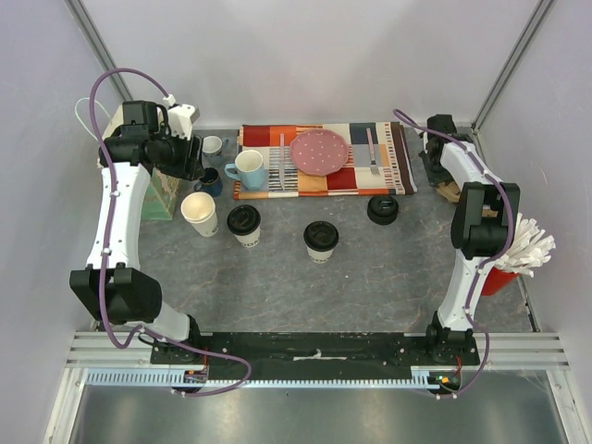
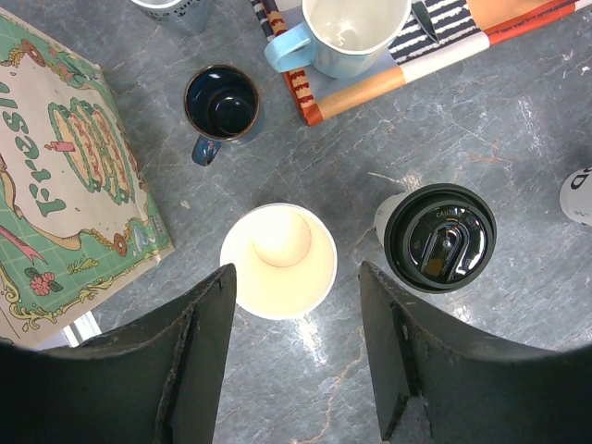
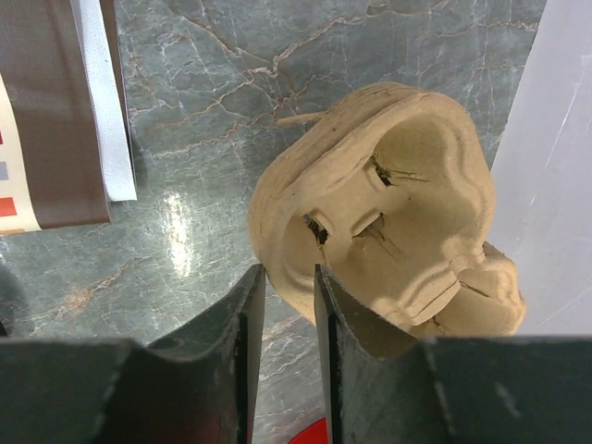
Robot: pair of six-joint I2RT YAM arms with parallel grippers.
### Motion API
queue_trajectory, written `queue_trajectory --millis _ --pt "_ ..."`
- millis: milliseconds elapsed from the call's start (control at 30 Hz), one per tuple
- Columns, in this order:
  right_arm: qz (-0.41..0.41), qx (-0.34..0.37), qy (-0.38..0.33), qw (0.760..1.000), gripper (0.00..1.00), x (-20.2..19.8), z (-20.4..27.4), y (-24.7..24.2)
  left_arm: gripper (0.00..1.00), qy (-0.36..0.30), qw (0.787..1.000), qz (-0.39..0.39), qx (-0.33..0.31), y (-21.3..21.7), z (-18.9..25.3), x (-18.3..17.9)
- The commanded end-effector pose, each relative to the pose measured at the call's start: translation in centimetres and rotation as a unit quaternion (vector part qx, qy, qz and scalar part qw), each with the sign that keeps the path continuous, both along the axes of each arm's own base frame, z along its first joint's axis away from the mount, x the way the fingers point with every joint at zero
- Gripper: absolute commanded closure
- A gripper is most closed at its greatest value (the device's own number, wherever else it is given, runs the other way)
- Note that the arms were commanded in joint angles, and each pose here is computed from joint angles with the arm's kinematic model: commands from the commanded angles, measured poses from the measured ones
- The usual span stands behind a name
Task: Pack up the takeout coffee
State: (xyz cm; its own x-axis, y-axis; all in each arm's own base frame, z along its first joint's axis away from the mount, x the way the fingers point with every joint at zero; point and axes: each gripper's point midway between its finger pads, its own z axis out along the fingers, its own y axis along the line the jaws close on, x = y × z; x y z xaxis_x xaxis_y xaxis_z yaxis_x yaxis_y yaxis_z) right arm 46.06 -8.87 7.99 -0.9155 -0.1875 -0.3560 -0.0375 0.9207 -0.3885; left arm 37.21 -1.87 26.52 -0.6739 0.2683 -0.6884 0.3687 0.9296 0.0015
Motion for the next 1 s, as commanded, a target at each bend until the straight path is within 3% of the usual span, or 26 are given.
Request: queue_trajectory --millis 0,500,733,967 --pt "0.005 0.008 -0.009 1.000 0.69 0.8 0.9 -0.1 0.38 -0.023 1.000 -0.008 0.004 0.1 1.6 0.3" --pt "0.015 0.047 -0.026 0.998 0.88 1.0 2.3 1.3 0.38 -0.022 1.000 -0.019 0.000 -0.3 1.5 0.2" --pt "0.020 0.068 -0.030 0.997 0.87 1.1 2.8 2.1 0.38 -0.021 0.999 -0.025 -0.002 -0.5 1.5 0.2" --pt "0.017 0.066 -0.027 0.997 0.94 0.9 3.0 2.1 0.38 -0.022 0.999 -0.027 -0.003 -0.5 1.7 0.1"
